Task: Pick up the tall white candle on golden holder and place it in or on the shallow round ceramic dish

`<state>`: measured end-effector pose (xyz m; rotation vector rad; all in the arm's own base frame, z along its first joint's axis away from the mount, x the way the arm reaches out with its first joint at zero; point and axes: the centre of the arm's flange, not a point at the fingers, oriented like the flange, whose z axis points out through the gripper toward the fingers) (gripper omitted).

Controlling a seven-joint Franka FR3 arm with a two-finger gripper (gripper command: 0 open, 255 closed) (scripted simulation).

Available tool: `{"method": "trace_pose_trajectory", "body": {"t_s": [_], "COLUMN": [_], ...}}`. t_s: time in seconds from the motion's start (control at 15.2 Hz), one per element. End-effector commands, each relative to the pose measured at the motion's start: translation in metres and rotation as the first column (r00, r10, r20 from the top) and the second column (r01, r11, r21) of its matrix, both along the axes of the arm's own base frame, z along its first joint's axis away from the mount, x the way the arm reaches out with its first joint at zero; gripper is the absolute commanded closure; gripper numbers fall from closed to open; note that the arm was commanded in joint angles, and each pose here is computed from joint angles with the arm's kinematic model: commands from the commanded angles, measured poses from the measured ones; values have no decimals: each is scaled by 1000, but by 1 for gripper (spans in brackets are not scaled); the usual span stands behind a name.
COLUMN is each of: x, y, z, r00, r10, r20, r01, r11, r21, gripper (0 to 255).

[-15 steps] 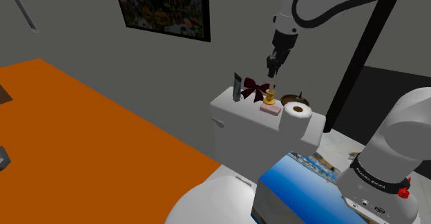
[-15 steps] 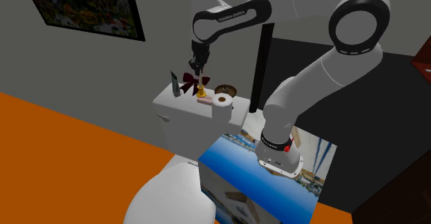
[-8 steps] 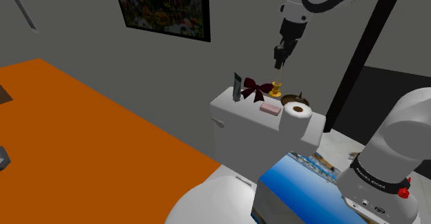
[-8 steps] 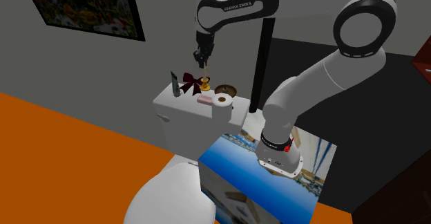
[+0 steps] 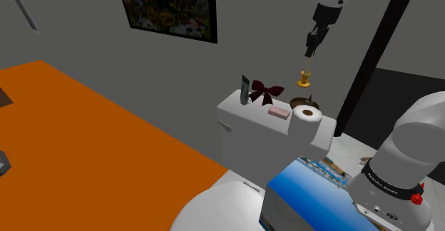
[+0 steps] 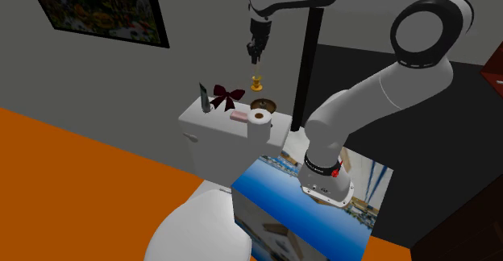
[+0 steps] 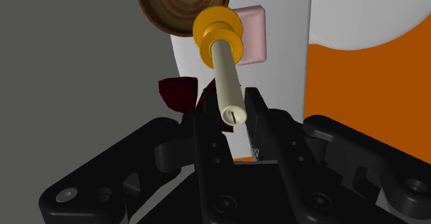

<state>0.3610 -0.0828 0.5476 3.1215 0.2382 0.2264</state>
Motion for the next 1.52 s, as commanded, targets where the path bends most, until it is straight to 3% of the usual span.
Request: {"method": "trace_pose_trajectory", "body": {"t_s": [0.0, 0.13, 1.45], "x": [-6, -11, -11], "y": [-24, -47, -47], "z": [10, 19, -87], "r00": [1000, 1000, 1000], "r10": [1, 1, 1], "r20": [-1, -1, -1], "r01": [-1, -1, -1], "r11": [1000, 1000, 1000], "r21": [0, 0, 0], "gripper": [255, 255, 255]}}
